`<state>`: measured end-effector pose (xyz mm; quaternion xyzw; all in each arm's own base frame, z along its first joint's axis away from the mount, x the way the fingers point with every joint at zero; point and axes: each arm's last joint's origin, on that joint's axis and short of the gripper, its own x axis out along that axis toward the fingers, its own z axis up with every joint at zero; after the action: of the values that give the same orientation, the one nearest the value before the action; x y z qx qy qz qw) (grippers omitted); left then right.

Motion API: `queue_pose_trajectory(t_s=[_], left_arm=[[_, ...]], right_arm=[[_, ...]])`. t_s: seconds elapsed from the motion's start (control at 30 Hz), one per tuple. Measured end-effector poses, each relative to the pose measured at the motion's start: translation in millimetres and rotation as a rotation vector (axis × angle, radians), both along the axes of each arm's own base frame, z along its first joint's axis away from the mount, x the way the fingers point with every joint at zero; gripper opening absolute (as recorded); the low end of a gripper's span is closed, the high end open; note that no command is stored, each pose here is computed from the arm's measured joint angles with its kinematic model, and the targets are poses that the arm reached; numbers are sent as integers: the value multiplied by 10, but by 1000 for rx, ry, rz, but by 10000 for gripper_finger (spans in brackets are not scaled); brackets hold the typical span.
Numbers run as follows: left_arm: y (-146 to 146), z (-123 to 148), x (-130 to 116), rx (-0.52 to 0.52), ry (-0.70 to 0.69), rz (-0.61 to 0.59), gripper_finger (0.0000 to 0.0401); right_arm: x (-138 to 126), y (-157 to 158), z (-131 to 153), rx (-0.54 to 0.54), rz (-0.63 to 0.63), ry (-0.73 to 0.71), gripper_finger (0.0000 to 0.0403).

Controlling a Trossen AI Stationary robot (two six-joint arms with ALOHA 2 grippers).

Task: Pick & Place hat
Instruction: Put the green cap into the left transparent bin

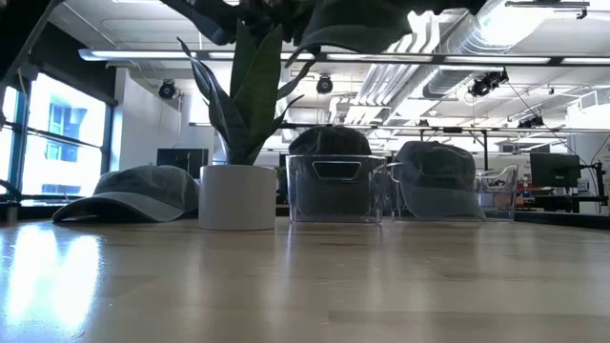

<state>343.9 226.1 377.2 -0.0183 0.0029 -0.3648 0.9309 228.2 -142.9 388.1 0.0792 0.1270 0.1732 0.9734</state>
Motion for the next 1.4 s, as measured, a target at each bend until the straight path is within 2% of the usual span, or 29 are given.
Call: queue_pose_trajectory(t_s=[0.1,0.17,0.27,0.43,0.6,0.77,0.97,1.17,1.4], left_arm=[[14,-2,-9,36,-32,5,1],[20,-1,-11,64,-58,13,1],[96,-17,-41,64,-50,94,1],[263,-55,-134,66,-27,223,4],[383,-111,-185,67,-9,292,50],[473,-329,-89,4,62,296,112],[483,-395,-67,-56,103,236,162],[580,-392,-163,-105,133,226,174],[791,-376,-361,-183,172,274,175]], right_arm=[[38,-102,23,117,131,-31,3],[62,-201,3,124,159,-56,5],[51,-422,-73,125,127,-70,7],[-115,-775,-167,158,42,-72,3],[-199,-968,-149,89,25,-139,6],[-156,-1054,-189,97,42,-152,3],[-53,-1144,-340,124,61,-136,3],[-8,-1215,-449,68,59,-150,4],[15,-1208,-451,23,63,-168,3]])
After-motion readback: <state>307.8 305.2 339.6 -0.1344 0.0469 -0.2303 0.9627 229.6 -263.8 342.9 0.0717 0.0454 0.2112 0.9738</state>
